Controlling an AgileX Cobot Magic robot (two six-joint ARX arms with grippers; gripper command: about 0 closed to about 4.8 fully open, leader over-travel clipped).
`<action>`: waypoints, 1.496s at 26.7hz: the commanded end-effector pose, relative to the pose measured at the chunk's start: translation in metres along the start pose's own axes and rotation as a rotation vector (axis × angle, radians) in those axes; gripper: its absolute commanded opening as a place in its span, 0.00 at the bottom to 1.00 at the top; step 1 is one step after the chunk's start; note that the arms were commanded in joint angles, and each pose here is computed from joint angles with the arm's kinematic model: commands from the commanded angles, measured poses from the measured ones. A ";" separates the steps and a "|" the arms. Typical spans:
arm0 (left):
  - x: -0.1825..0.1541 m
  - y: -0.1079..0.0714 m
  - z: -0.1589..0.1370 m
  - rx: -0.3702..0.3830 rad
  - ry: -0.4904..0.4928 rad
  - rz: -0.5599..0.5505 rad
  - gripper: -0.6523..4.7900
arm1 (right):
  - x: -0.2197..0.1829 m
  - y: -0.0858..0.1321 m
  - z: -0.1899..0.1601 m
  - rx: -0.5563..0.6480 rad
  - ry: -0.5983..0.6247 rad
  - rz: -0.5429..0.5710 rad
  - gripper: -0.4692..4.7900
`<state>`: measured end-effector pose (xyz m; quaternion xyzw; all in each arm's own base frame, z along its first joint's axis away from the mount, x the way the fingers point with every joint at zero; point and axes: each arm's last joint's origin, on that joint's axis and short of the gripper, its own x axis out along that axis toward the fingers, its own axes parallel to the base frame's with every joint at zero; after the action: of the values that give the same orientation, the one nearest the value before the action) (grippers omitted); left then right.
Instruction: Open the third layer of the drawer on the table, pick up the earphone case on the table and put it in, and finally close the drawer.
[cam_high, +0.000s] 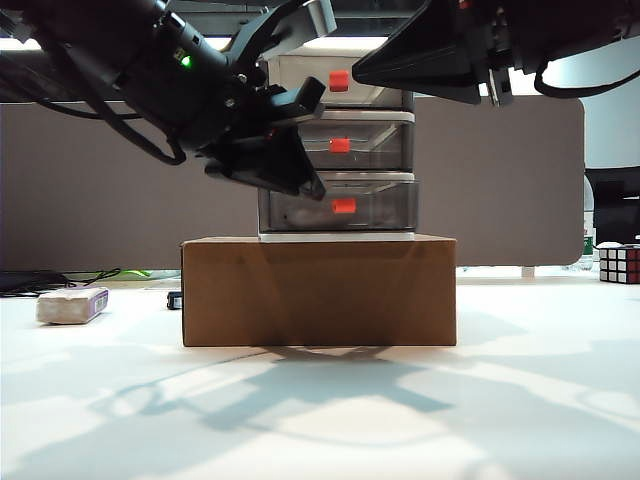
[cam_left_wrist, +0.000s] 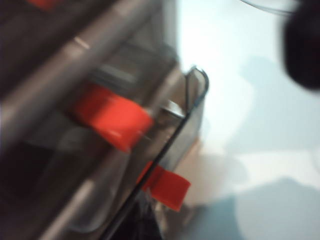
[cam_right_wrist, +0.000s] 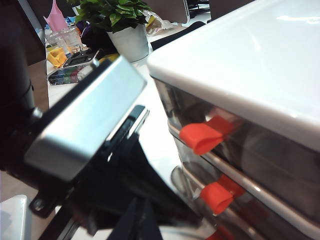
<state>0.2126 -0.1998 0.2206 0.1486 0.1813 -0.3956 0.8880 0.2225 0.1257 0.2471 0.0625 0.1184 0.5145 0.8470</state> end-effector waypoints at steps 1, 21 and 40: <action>0.002 0.004 0.005 -0.004 -0.053 0.108 0.11 | -0.001 0.001 0.004 -0.018 -0.017 0.004 0.08; -0.106 -0.018 -0.010 0.090 -0.096 0.026 0.11 | -0.087 0.058 0.015 -0.203 0.061 -0.330 0.08; -0.157 -0.030 -0.124 -0.137 -0.445 0.131 0.11 | -0.137 0.077 -0.088 -0.195 -0.088 -0.537 0.08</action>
<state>0.0673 -0.0659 0.1757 0.0179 0.0005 -0.3417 0.9396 0.0727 0.0382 0.1989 -0.0387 0.0531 0.2748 0.9593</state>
